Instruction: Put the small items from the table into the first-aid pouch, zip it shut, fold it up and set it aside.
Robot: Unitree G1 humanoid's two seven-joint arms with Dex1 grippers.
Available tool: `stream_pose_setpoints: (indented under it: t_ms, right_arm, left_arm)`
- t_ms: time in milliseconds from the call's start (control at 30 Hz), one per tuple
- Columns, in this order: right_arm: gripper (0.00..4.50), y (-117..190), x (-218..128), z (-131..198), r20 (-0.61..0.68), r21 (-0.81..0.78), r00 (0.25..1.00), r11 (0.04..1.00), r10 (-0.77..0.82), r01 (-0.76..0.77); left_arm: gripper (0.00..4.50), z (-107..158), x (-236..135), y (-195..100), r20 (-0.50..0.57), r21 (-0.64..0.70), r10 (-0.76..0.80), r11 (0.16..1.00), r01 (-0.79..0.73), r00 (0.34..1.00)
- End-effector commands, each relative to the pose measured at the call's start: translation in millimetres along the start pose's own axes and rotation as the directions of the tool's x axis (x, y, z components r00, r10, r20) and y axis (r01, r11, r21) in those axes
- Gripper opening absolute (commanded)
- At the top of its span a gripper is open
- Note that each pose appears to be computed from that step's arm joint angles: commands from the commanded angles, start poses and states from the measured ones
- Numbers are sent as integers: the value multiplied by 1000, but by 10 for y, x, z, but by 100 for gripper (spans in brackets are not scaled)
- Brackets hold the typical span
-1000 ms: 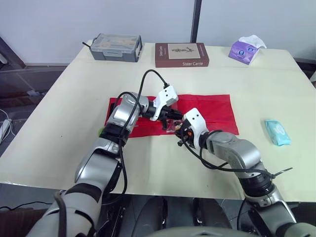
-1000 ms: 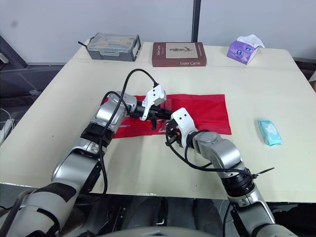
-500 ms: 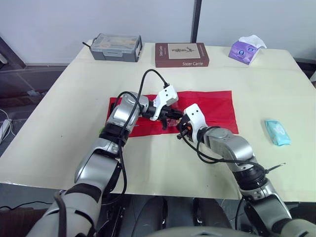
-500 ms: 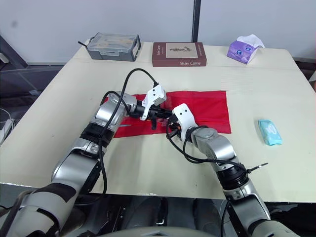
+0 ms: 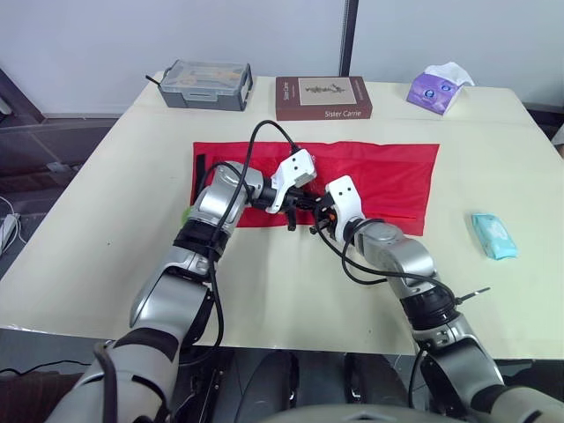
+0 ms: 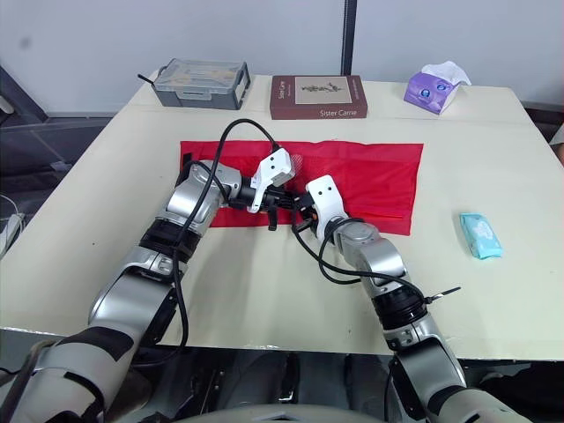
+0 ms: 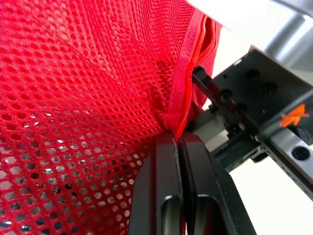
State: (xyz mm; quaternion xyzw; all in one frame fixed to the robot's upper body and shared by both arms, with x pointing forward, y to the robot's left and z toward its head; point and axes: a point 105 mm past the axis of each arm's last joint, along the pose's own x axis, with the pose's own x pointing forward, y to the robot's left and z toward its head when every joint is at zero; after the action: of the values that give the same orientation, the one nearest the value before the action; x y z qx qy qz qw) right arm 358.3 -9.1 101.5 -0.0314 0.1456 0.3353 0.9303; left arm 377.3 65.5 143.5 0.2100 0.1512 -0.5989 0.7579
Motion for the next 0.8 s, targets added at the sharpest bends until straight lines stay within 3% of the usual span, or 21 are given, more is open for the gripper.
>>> stream_pose_setpoints:
  t_ms: [33, 100, 133, 167, 267, 500, 767, 800]
  right_arm:
    - [9, 53, -140, 223, 96, -38, 994, 998, 45, -41]
    - [9, 77, -204, 170, 82, -34, 995, 998, 57, -54]
    - [0, 91, -235, 139, 71, -30, 995, 998, 64, -62]
    - [0, 93, -267, 109, 63, -32, 996, 998, 64, -62]
    - [0, 79, -335, 39, 42, -18, 998, 998, 54, -53]
    - [0, 58, -429, 3, 30, -12, 999, 999, 40, -40]
    - [0, 91, -393, 27, 28, -25, 999, 999, 47, -46]
    - [0, 102, -370, 41, 28, -30, 998, 998, 50, -49]
  left_arm:
    - [0, 13, 15, 1, 10, 2, -21, 1000, 20, 1000]
    - [0, 76, -33, 61, 53, -18, -8, 1000, 9, 999]
    - [61, 91, -58, 86, 64, -19, -2, 1000, 4, 998]
    - [86, 88, -85, 127, 68, -10, 18, 1000, -18, 998]
    - [228, 35, -184, 176, 55, 18, 31, 999, -32, 998]
    - [228, -179, -390, 242, -31, 119, 77, 990, -72, 997]
    - [228, -282, -348, 265, -83, 199, 104, 976, -86, 991]
    - [205, -289, -344, 268, -89, 209, 104, 974, -84, 991]
